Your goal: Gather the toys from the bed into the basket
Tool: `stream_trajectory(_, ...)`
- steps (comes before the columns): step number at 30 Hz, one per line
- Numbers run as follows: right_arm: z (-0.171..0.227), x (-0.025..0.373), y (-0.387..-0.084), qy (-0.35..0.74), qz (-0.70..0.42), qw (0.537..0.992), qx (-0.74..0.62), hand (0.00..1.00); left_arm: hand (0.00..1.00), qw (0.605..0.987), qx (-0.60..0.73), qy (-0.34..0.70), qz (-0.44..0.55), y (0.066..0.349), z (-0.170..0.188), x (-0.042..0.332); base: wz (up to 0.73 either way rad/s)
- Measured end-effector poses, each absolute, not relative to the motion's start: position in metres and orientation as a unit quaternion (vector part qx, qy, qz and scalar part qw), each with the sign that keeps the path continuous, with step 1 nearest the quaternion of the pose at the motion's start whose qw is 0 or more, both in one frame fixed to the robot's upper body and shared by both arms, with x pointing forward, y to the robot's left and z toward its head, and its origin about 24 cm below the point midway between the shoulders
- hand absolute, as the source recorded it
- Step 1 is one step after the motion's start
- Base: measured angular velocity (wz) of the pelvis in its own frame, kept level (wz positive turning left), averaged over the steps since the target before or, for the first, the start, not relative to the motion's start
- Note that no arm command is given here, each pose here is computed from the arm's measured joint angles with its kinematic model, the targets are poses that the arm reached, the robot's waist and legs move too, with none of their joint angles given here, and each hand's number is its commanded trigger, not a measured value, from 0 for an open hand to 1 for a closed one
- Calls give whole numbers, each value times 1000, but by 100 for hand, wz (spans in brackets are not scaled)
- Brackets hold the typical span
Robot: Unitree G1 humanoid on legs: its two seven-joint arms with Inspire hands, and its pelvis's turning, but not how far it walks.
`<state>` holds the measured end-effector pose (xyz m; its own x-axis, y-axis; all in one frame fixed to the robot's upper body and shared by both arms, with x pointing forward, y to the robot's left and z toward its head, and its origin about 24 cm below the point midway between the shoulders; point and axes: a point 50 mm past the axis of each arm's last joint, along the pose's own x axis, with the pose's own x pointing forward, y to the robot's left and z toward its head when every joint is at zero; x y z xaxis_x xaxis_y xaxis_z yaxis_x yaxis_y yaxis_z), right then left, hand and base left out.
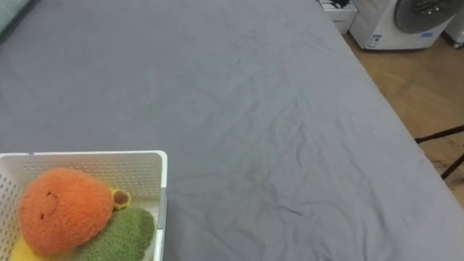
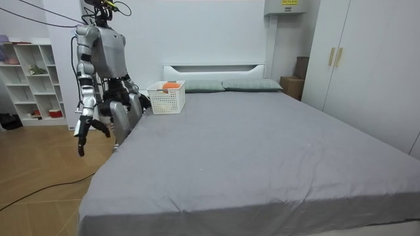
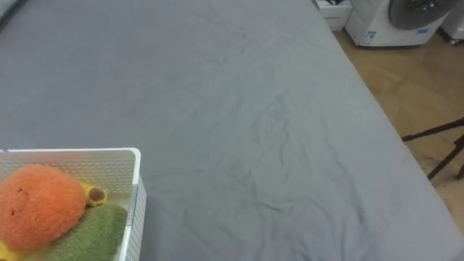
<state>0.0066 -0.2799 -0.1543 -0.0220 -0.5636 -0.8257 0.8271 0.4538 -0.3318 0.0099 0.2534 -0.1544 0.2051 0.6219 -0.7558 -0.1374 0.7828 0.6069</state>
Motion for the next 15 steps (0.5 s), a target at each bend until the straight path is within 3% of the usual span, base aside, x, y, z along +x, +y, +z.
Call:
stream_trajectory(7, -163, -42, -260, 597, -471, 632, 148, 0, 0, 740, 194, 590, 258, 255, -155, 1, 2)
stream_trajectory(15, -168, -43, -246, 705, -281, 649, 42, 0, 0, 736, 194, 601, 244, 254, -156, 0, -1)
